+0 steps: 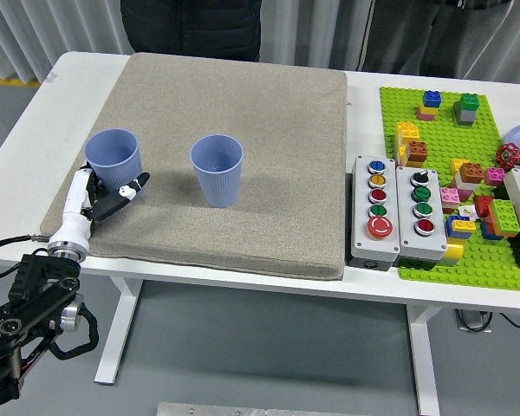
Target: Pick cup pour cup place
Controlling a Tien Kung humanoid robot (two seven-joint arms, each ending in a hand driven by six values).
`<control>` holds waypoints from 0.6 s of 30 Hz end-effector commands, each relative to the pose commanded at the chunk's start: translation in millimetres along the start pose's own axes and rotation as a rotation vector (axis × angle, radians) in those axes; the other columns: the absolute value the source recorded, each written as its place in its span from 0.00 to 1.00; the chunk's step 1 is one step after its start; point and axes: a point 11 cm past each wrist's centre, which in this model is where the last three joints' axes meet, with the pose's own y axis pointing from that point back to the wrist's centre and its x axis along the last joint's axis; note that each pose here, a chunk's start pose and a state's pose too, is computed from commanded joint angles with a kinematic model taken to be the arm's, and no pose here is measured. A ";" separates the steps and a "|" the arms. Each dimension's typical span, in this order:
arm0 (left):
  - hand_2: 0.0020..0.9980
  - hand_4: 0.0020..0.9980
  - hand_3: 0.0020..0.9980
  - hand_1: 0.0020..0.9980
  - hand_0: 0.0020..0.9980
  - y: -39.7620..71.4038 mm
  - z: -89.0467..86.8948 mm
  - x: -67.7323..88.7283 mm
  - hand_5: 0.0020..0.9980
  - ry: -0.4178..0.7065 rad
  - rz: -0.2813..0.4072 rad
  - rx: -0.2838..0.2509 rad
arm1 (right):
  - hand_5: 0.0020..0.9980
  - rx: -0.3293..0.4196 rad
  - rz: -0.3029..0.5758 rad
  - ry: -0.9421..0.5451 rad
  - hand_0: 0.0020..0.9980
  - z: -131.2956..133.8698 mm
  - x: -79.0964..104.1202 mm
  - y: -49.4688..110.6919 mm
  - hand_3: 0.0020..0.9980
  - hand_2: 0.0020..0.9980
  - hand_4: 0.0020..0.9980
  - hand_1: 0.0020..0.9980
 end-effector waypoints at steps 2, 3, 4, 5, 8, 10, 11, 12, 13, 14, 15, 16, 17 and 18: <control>1.00 0.96 1.00 0.92 0.88 0.4 0.1 2.2 0.36 -0.004 0.002 0.000 | 0.20 -0.001 0.000 0.000 0.72 0.5 0.2 -0.1 0.61 0.66 0.00 0.67; 1.00 0.96 1.00 0.92 0.88 0.7 0.0 3.7 0.36 -0.010 0.002 0.001 | 0.20 -0.002 0.001 0.001 0.72 0.9 0.5 -0.2 0.61 0.66 0.00 0.67; 1.00 0.96 1.00 0.92 0.88 0.9 -0.1 4.7 0.36 -0.015 0.001 0.002 | 0.20 -0.002 0.001 0.002 0.72 1.1 0.6 -0.2 0.61 0.66 0.00 0.67; 1.00 0.96 1.00 0.92 0.88 1.3 -0.3 5.3 0.36 -0.018 0.000 0.003 | 0.20 -0.002 0.002 0.003 0.72 1.5 0.8 -0.3 0.61 0.66 0.00 0.67; 1.00 0.97 1.00 0.94 0.92 2.4 -1.5 8.1 0.36 -0.028 -0.001 0.008 | 0.20 -0.003 0.002 0.005 0.72 1.8 1.4 -0.4 0.61 0.66 0.00 0.67; 1.00 0.97 1.00 0.94 0.92 3.2 -2.6 9.3 0.36 -0.030 -0.001 0.011 | 0.20 -0.003 0.002 0.004 0.72 2.0 1.6 -0.4 0.61 0.66 0.00 0.67; 1.00 0.97 1.00 0.94 0.92 4.2 -3.6 10.6 0.36 -0.032 0.001 0.013 | 0.20 -0.003 0.002 0.005 0.72 2.0 1.7 -0.4 0.61 0.66 0.00 0.67; 1.00 0.97 1.00 0.96 0.93 5.5 -4.8 11.7 0.37 -0.033 0.003 0.016 | 0.20 -0.003 0.003 0.005 0.72 2.1 1.8 -0.4 0.61 0.66 0.00 0.67; 1.00 0.97 1.00 0.96 0.93 6.5 -5.8 12.5 0.37 -0.033 0.004 0.018 | 0.20 -0.003 0.003 0.005 0.72 2.3 1.9 -0.5 0.61 0.66 0.00 0.67; 1.00 0.97 1.00 0.96 0.93 7.6 -6.9 13.2 0.37 -0.034 0.006 0.020 | 0.20 -0.004 0.003 0.005 0.72 2.6 2.0 -0.5 0.61 0.66 0.00 0.67; 1.00 0.97 1.00 0.96 0.93 9.2 -8.4 14.2 0.37 -0.034 0.008 0.024 | 0.20 -0.005 0.003 0.004 0.72 3.2 2.1 -0.6 0.61 0.66 0.00 0.67; 1.00 0.97 1.00 0.96 0.93 10.2 -9.3 14.9 0.37 -0.036 0.008 0.025 | 0.20 -0.005 0.003 0.004 0.72 3.6 2.2 -0.7 0.61 0.66 0.00 0.67; 1.00 0.97 1.00 0.96 0.93 11.5 -10.5 16.0 0.37 -0.040 0.009 0.028 | 0.20 -0.007 0.004 0.004 0.72 4.2 2.3 -0.8 0.61 0.66 0.00 0.67; 1.00 0.97 1.00 0.96 0.93 12.3 -11.1 16.6 0.37 -0.042 0.010 0.030 | 0.20 -0.007 0.004 0.004 0.72 4.6 2.4 -0.8 0.61 0.66 0.00 0.67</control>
